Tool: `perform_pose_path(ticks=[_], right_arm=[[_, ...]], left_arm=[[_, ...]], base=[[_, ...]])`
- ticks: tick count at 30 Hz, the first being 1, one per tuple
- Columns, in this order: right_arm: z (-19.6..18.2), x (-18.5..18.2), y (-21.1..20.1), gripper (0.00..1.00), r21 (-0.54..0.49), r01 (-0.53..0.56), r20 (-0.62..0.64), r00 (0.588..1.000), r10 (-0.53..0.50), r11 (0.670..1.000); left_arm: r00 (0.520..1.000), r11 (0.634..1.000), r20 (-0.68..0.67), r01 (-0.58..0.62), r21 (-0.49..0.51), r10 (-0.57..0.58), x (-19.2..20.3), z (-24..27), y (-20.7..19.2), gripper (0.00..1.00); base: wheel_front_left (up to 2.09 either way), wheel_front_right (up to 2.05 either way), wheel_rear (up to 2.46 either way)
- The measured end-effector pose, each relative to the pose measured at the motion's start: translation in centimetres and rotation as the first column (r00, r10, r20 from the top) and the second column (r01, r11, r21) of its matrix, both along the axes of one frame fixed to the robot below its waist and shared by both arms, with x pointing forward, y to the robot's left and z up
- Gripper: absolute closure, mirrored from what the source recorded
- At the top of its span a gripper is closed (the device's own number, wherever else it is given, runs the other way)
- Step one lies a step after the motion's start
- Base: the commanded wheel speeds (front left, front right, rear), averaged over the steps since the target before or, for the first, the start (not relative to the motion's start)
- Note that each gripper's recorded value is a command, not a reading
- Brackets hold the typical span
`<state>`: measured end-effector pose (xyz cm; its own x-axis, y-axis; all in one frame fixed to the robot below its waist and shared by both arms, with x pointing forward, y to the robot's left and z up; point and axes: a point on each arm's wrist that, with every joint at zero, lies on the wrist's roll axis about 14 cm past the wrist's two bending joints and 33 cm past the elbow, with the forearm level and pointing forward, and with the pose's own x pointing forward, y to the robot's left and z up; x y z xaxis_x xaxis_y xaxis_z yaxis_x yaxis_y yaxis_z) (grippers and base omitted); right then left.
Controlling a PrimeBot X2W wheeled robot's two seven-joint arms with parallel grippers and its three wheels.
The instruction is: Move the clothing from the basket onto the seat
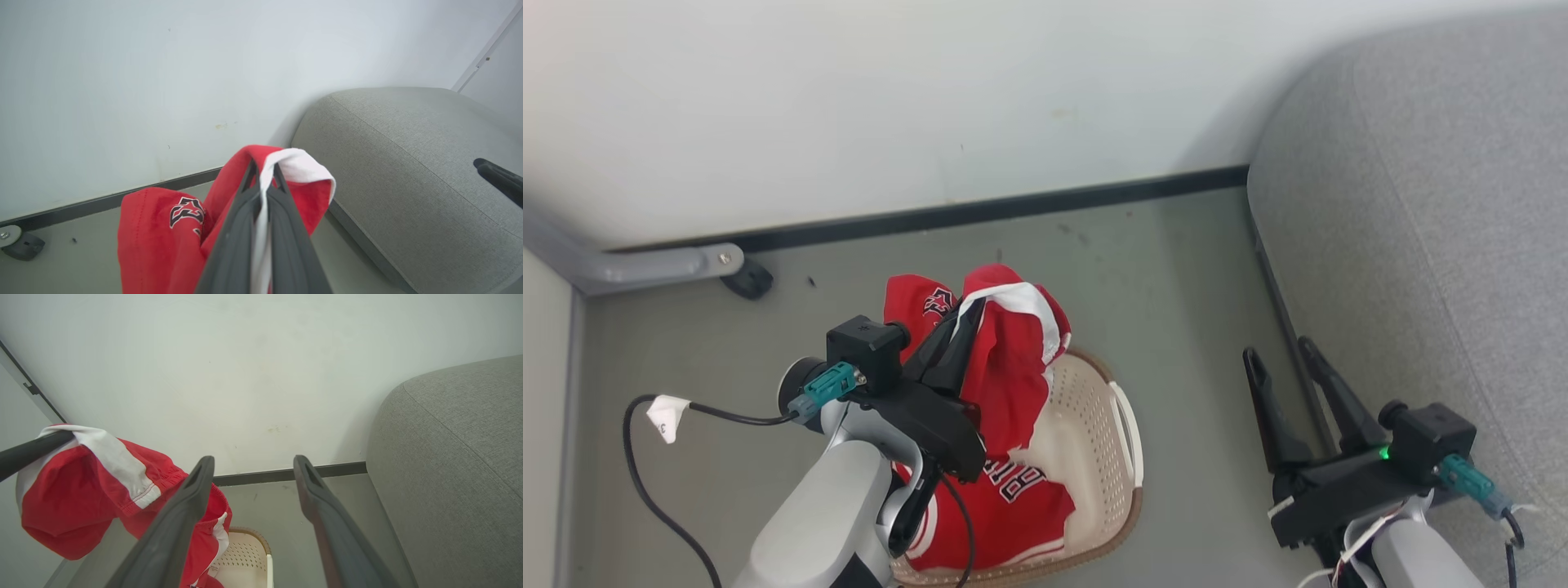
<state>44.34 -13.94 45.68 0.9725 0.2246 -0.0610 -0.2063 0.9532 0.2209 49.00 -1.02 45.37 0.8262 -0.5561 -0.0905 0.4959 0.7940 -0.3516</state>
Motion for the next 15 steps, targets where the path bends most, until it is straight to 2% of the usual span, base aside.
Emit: perform_pose_path(ticks=[15], right_arm=[[3.7,-3.6,3.6,0.00,-0.030,-0.157,0.084,0.984,0.159,0.987]], left_arm=[[0.977,0.989,0.211,0.040,-0.140,-0.009,-2.9,10.9,-0.4,1.00]], base=[[0.00,0.00,0.00]])
